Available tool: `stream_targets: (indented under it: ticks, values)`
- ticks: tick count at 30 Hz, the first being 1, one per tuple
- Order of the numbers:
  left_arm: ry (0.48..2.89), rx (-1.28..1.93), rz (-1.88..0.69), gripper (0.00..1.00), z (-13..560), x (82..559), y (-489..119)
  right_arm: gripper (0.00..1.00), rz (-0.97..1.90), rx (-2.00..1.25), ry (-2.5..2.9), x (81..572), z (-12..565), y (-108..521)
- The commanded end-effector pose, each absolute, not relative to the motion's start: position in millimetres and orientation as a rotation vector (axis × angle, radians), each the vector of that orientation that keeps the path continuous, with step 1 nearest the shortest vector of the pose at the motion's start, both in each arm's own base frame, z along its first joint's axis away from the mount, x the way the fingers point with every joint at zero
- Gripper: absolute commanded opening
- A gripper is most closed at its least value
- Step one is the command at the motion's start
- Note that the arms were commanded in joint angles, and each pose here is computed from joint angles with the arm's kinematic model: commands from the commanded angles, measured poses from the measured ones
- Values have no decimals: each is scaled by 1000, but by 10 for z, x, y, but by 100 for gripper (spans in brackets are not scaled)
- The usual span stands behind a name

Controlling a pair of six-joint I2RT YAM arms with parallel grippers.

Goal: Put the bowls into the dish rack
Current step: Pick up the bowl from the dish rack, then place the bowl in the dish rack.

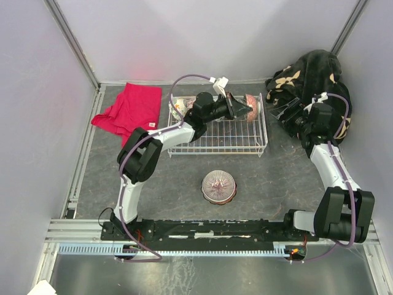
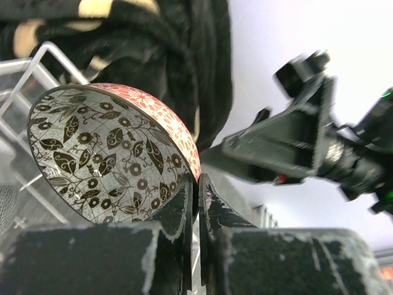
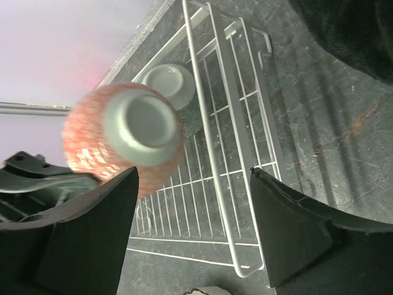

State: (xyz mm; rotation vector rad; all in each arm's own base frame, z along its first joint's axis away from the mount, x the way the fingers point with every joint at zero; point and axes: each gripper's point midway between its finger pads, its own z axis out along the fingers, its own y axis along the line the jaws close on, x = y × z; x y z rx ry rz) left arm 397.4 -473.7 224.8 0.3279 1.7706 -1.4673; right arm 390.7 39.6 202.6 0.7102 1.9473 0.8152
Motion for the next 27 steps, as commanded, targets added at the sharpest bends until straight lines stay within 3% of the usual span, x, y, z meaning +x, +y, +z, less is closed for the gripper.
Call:
stream_targets:
  ticks: [1,13,27]
  values:
    - [1415,245,-1749,3,3074,3944,-4725,81,749,656,1865,4075,2265,275]
    - [1542,23,-1906,3,2467,4301,-4876,81,720,674,1860,4221,2219,227]
    - [1805,-29,-1800,3,1933,4516,-4907,81,755,654,1865,4332,2218,361]
